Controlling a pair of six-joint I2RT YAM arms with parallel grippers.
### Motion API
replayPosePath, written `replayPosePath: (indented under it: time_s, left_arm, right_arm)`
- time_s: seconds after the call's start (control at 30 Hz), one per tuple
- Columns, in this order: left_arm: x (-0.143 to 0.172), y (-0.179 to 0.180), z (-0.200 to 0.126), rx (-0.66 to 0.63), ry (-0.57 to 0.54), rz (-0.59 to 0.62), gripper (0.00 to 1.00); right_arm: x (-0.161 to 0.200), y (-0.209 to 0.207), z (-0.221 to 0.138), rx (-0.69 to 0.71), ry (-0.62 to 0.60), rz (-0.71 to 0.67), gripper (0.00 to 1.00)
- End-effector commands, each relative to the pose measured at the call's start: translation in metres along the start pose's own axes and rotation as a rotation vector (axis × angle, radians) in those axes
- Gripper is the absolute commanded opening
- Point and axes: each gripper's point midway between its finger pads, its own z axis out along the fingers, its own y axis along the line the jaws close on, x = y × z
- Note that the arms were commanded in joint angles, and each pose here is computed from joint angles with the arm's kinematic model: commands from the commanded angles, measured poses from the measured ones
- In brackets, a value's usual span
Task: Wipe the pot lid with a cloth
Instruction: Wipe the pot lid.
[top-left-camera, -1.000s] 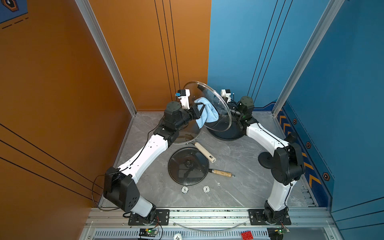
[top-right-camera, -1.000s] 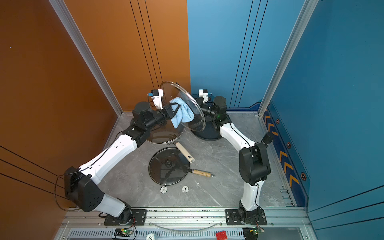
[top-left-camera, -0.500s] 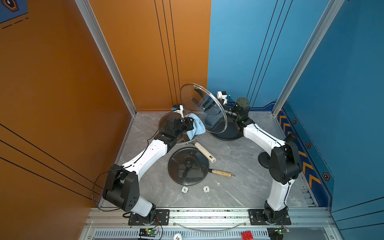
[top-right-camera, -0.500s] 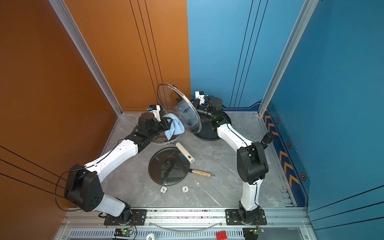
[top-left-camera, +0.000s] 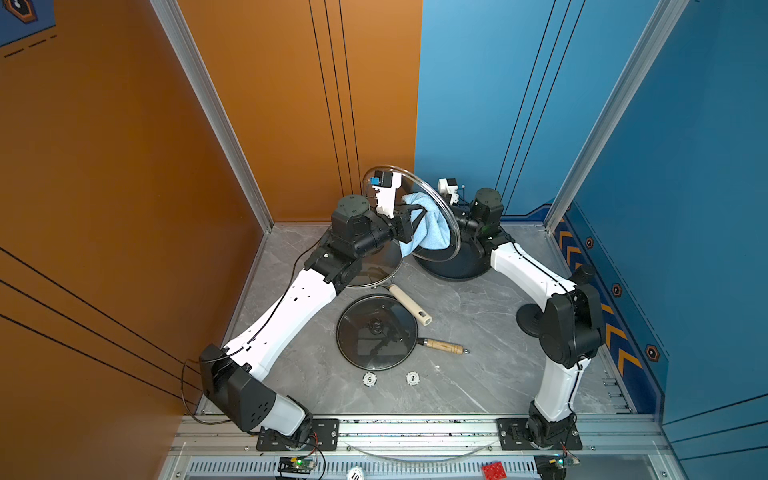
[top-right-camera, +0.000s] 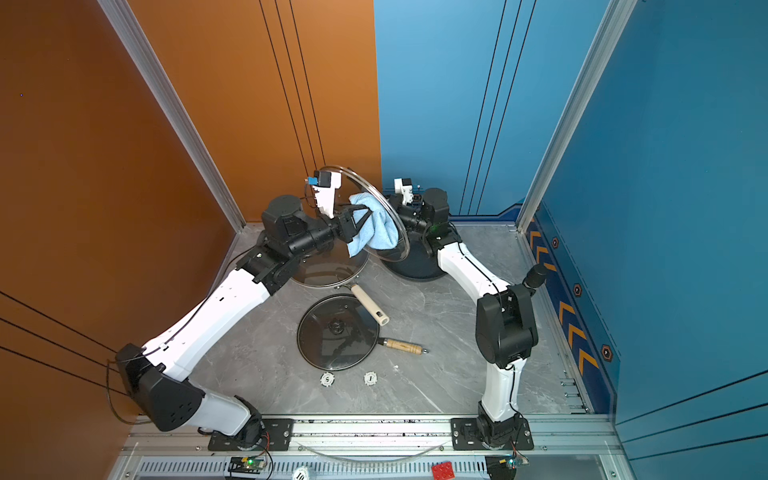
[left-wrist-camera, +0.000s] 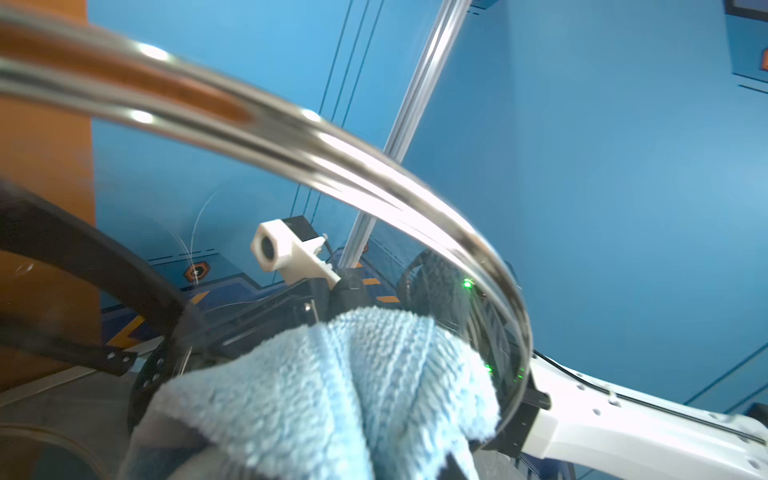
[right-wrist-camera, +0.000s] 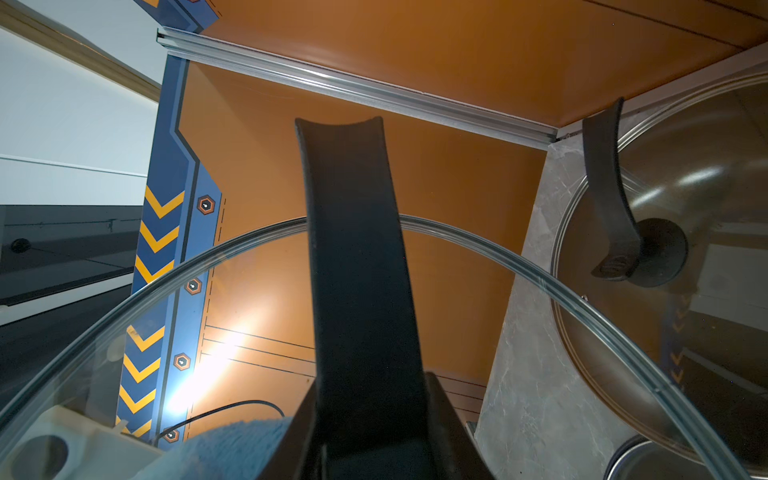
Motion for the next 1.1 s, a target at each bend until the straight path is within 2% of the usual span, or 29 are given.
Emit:
replayPosePath:
  time_s: [0.0,0.17,0.33,0.43,0.57,0.73,0.87,0.93,1.07]
  left_arm:
    - [0.041,0.011,0.021,0.020,0.096,-0.012,0.22]
    - [0.103,0.046,0.033,-0.103,0.274,0.016,0.21]
    - [0.128,0.108,0.022,-0.338,0.292,0.018,0.22]
    - [0.117,0.143,0.000,-0.507,0.244,0.030,0.21]
    - [0.078,0.177,-0.037,-0.666,0.098,0.008,0.21]
    - [0.038,0.170,-0.073,-0.724,-0.025,0.029,0.22]
    - [0.014,0.147,-0.099,-0.709,-0.092,0.044,0.22]
    - [0.002,0.137,-0.111,-0.708,-0.112,0.054,0.22]
    - [-0.018,0.117,-0.131,-0.703,-0.111,0.070,0.22]
  right_arm:
    - [0.005,0.065,-0.006,-0.132,0.011,-0.155,0.02]
    - [0.007,0.069,-0.011,-0.135,0.021,-0.162,0.02]
    - [0.004,0.078,-0.022,-0.150,0.007,-0.171,0.02]
    - [0.004,0.084,-0.032,-0.151,-0.008,-0.184,0.02]
    - [0.000,0.085,-0.039,-0.137,-0.012,-0.195,0.03]
    - [-0.008,0.083,-0.045,-0.108,-0.043,-0.214,0.02]
    - [-0.017,0.064,-0.057,0.068,-0.094,-0.310,0.02]
    - [-0.018,0.045,-0.068,0.251,-0.117,-0.407,0.02]
    - [-0.026,0.025,-0.094,0.666,-0.193,-0.715,0.00]
